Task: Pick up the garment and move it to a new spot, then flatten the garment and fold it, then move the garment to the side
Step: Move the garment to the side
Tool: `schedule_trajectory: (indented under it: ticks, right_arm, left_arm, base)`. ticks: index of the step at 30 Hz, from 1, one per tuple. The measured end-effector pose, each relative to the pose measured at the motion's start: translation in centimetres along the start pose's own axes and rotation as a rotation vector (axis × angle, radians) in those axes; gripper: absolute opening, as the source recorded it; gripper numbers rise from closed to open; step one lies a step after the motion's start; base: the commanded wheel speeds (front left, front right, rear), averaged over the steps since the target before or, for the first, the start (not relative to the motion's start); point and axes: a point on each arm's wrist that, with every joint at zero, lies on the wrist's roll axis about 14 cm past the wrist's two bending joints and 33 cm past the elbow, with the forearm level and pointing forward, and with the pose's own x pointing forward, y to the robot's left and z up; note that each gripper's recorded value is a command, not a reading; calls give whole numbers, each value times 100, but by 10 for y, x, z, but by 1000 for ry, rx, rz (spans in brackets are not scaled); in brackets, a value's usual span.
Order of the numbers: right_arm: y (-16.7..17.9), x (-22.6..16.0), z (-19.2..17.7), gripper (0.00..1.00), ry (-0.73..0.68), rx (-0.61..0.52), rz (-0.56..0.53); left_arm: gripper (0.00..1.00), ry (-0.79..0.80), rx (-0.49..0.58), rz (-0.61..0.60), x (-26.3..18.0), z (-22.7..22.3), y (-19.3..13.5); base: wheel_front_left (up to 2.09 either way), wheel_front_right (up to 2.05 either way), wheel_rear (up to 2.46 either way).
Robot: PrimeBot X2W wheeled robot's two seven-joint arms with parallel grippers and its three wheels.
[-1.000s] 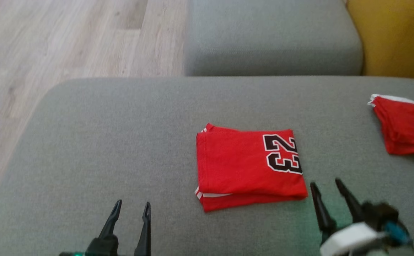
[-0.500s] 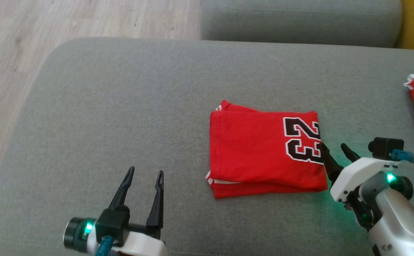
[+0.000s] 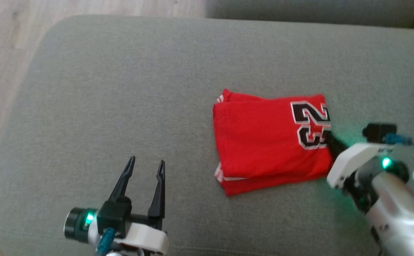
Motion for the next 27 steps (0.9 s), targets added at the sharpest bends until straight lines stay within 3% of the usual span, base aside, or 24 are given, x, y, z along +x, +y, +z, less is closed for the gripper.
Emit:
schedule_trajectory:
  ticks: [6, 12, 20, 27]
  right_arm:
    - [-42, 4, 58, 0, -110, -73, -78]
    - [-122, -20, 126, 0, -222, -141, -259]
    - [-229, -88, 148, 0, -239, -173, -547]
    - [-255, -102, 154, 0, -239, -173, -622]
  left_arm:
    - [100, 4, 19, -78, 19, -4, -21]
    - [100, -15, 5, -161, 46, -2, -45]
    - [100, -7, -30, -242, 70, -10, -72]
    - [100, -4, -28, -232, 82, -14, -68]
  base:
    - [0, 0, 0]
    - [0, 0, 0]
    - [0, 0, 0]
    - [0, 0, 0]
